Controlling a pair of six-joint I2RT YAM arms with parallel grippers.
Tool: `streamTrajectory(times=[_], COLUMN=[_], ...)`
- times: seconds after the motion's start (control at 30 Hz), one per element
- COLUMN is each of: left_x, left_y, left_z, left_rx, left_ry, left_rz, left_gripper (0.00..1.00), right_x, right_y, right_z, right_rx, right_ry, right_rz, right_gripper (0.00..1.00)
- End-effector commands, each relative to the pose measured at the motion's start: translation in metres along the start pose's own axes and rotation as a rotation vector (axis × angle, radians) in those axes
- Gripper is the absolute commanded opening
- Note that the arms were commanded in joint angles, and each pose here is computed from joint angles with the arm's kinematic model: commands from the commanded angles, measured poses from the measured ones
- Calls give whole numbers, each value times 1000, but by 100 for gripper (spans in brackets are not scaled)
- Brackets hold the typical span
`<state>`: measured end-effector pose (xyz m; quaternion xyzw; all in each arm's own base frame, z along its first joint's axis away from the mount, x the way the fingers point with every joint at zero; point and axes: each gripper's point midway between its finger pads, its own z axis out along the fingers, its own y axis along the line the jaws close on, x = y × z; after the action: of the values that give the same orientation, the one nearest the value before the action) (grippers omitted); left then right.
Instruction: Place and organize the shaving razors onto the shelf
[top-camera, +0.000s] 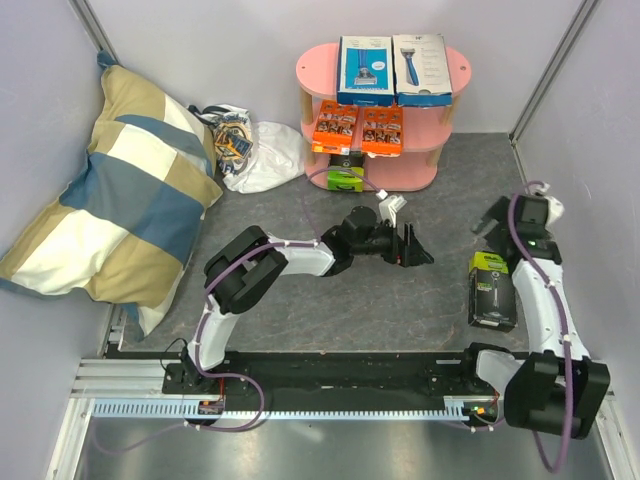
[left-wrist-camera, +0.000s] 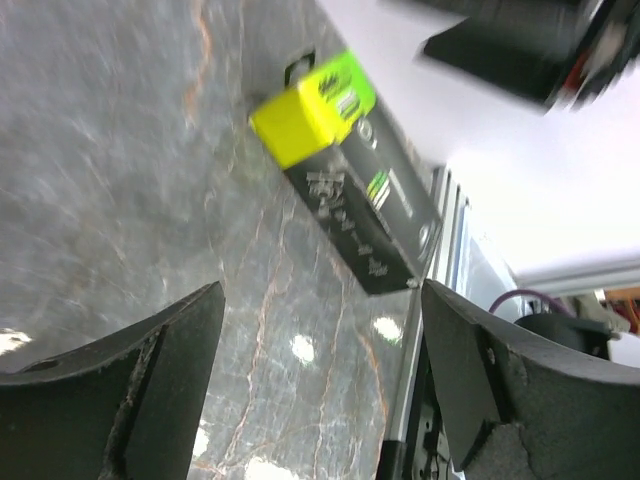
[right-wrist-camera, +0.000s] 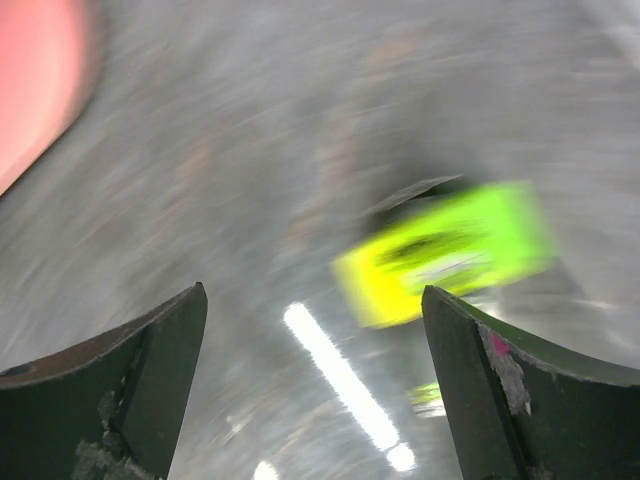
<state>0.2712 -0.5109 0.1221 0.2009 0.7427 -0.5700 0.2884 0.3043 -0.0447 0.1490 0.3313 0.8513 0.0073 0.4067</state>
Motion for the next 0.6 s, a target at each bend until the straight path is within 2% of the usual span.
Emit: streamTrajectory(times=[0.0,0.3,0.37,0.4,0.43,0.57], left_x=[13,32,33,34,34,36], left_y=[-9,-1,-1,0,1,3], left_z=[14,26,28,28,28,28], left_rx=[46,66,69,64,62,53], left_ry=[78,147,155,158,160,163], left_rz=[-3,-48,-52,-58,-61,-68], left_gripper=[88,88,88,88,88,89], right_x=[-24,-13,-2,3,9,39], right_y=[-78,-155,-159,-164,-166,-168], right_z=[2,12,17,19,23,42], right_rx=[213,381,372,374,377,339], right_ry=[-17,-72,-53,-36,-16,87], right_rz=[95,338,352,354,352,397], right_gripper=[95,88,80,68,52,37])
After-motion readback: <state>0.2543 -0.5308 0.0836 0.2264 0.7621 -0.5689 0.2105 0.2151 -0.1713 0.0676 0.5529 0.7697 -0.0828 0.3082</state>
